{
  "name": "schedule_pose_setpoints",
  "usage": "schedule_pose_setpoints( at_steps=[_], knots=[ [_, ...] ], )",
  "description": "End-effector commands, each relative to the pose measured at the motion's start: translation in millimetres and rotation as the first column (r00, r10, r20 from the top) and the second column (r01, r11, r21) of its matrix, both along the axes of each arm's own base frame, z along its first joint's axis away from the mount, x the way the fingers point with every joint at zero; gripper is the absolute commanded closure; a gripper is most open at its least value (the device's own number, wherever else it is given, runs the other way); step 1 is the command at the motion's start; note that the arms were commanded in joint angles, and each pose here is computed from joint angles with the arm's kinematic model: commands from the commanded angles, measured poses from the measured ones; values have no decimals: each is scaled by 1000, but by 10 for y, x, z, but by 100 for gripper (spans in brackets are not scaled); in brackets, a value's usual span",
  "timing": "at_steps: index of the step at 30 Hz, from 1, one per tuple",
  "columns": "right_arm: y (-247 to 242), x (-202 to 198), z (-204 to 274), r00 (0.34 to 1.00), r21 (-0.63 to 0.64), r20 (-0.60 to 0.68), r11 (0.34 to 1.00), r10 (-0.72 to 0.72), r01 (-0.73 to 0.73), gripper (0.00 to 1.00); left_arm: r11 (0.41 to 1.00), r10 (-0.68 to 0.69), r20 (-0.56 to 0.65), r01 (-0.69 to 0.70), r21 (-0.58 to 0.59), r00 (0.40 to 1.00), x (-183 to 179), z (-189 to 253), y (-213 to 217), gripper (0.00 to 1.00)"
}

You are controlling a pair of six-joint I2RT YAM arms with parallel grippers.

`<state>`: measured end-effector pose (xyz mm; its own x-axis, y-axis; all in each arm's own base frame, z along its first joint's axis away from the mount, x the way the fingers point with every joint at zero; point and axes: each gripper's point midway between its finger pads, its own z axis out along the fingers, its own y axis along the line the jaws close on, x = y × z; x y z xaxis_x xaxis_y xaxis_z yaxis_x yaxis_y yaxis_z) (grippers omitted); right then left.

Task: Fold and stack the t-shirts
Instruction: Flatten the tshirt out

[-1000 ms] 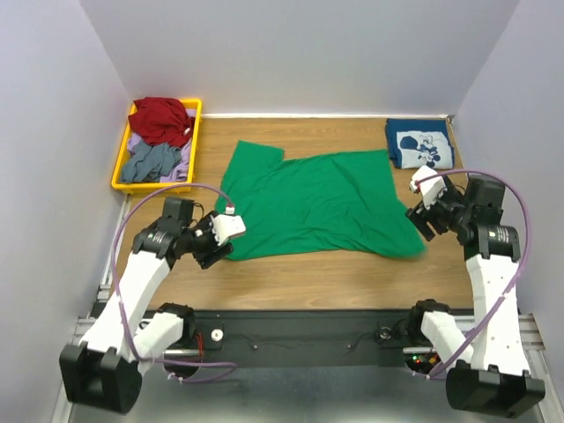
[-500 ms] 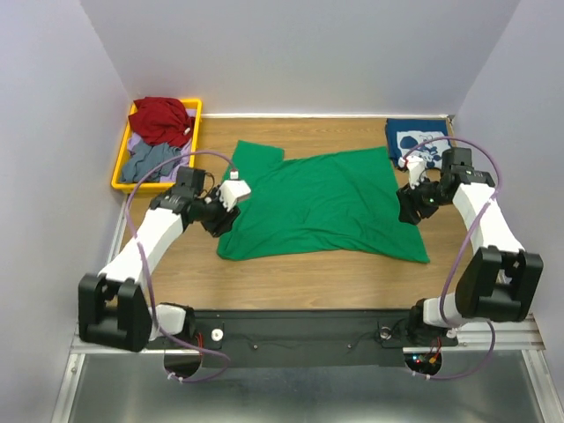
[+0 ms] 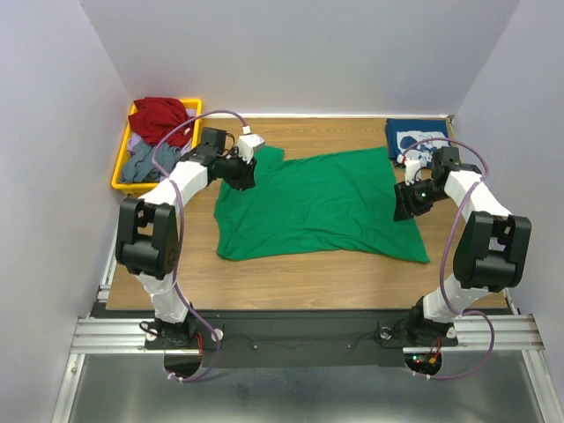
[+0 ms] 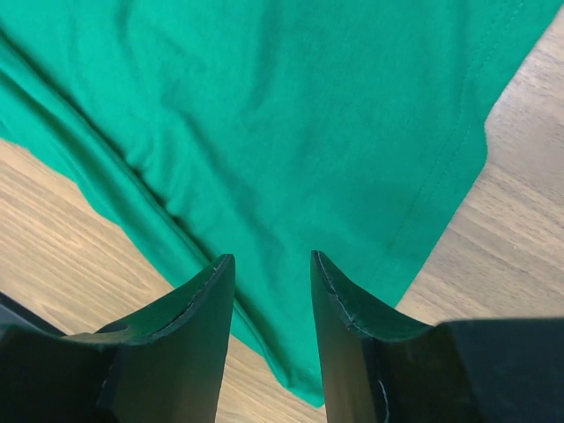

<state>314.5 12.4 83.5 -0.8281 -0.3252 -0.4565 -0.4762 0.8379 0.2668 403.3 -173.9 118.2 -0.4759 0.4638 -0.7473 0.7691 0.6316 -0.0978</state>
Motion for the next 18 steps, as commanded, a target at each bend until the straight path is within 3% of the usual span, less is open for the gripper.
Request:
schedule_pose_setpoints(
  at_steps=[1, 8, 18],
  knots=[
    [-17, 174, 131, 997, 8, 60, 999, -43, 43, 55, 995, 4, -15, -6, -102, 1000, 211, 99, -254, 68],
    [-33, 152, 122, 997, -3, 59, 999, -49, 50, 55, 993, 14, -65, -21, -119, 998, 416, -118, -387, 70],
    [-49, 127, 119, 997, -12, 61, 999, -52, 53, 55, 996, 31, -72, -36, -76, 997, 580, -324, -452, 62]
  ],
)
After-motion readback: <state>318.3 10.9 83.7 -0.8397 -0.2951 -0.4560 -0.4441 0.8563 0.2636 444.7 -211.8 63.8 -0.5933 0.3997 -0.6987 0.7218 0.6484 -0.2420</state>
